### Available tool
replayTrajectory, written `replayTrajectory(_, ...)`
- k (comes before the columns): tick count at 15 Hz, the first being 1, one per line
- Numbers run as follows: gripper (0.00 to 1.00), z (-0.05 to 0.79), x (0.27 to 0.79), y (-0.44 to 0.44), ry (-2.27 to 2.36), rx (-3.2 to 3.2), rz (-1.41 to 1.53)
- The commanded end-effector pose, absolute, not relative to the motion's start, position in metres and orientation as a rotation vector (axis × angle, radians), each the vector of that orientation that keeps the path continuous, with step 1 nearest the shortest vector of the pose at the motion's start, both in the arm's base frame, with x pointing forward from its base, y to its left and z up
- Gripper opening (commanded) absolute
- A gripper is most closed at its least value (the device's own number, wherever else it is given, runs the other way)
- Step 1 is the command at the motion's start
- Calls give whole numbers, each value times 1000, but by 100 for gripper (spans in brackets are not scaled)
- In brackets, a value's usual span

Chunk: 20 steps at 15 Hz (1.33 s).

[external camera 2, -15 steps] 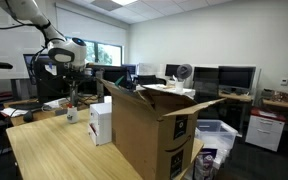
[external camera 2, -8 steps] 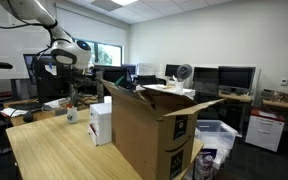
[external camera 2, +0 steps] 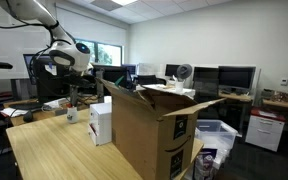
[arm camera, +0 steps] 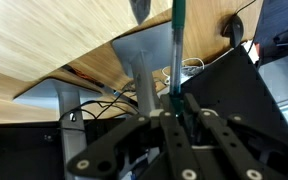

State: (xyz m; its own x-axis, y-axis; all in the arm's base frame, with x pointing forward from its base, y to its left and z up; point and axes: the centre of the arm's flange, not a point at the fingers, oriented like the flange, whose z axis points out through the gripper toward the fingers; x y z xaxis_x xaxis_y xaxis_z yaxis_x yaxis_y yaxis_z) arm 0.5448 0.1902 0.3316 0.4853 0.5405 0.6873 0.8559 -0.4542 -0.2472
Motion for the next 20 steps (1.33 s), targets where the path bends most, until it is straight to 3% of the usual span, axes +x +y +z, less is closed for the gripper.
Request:
replayTrajectory(1, 6, 327, 532, 193, -1169, -2112, -740)
replayTrajectory(20, 6, 323, 537, 167, -1168, -2103, -846)
